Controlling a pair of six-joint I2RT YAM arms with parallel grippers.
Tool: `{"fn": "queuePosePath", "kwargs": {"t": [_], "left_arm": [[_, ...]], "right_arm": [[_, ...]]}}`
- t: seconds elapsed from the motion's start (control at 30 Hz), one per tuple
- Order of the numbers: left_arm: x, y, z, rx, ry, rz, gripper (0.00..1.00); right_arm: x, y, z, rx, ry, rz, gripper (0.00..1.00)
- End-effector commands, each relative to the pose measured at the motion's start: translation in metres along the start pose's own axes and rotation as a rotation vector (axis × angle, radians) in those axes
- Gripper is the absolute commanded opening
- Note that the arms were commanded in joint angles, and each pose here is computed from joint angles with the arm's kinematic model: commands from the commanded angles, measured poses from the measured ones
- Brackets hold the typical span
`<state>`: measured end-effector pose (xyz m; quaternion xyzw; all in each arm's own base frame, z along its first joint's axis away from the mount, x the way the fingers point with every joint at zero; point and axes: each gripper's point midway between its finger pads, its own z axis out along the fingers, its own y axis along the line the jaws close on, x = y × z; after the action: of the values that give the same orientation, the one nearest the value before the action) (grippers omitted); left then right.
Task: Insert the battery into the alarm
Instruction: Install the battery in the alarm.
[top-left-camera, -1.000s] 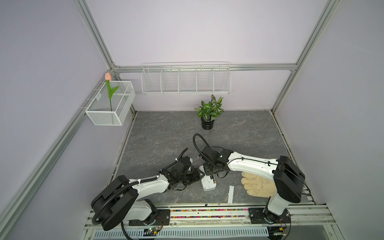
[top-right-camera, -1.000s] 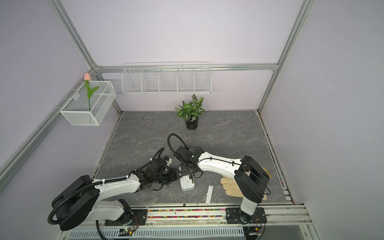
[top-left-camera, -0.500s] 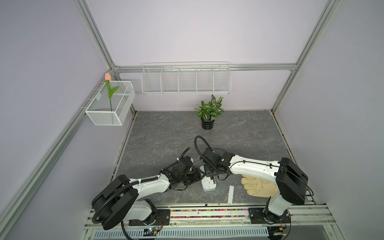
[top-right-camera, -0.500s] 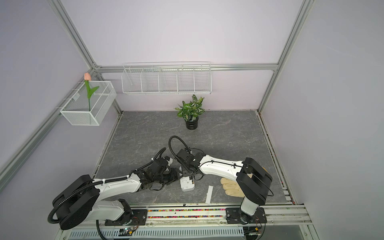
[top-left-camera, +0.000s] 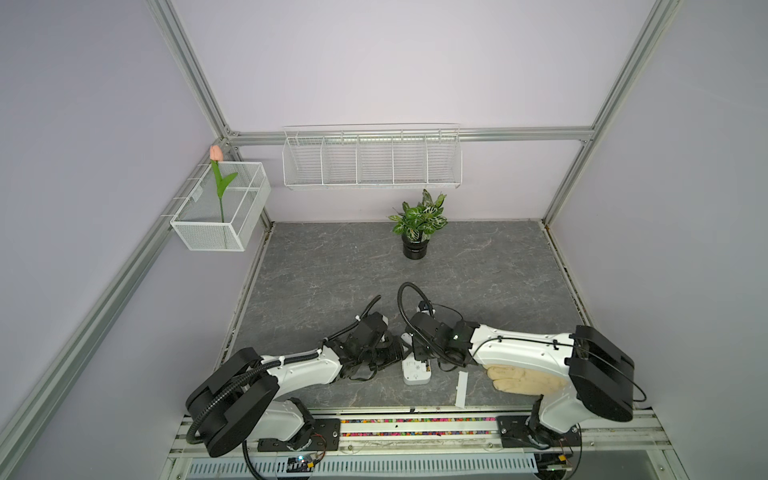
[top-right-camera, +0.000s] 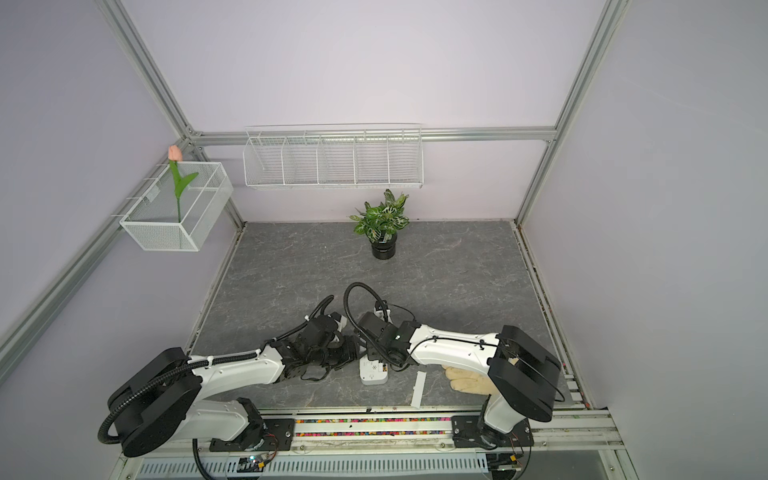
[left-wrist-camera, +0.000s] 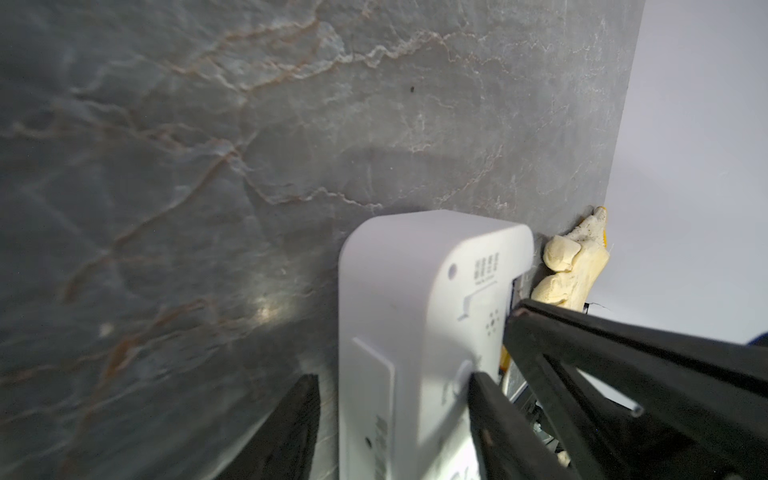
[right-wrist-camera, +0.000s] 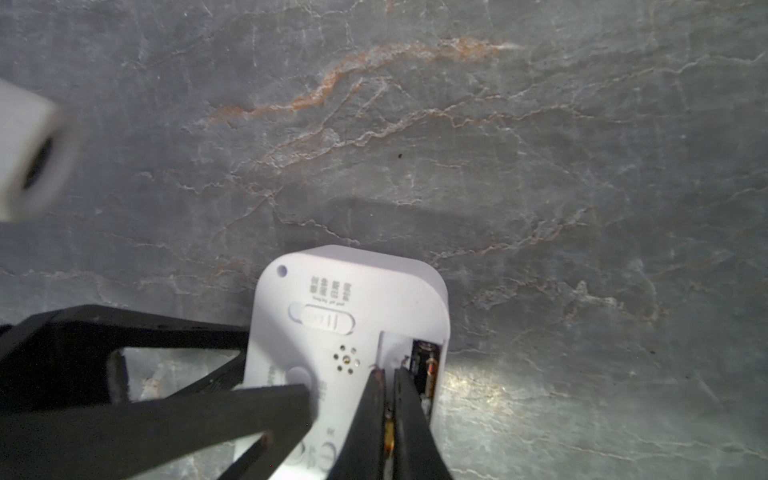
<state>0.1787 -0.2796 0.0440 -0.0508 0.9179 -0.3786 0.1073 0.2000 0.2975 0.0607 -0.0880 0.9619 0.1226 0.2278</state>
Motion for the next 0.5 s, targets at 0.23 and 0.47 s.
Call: {"fn": "queuePosePath", "kwargs": {"t": [0.23, 0.47], "left_arm": [[0.006, 0.042, 0.002, -0.166, -0.006, -0.046, 0.59], [0.006, 0.042, 0.002, -0.169, -0.009, -0.047, 0.59]], "right_arm": [[0.094, -0.033, 0.024, 0.040, 0.255, -0.038, 0.11], [0.106, -0.046, 0.024, 0.083, 0.267, -0.070, 0.11]]}}
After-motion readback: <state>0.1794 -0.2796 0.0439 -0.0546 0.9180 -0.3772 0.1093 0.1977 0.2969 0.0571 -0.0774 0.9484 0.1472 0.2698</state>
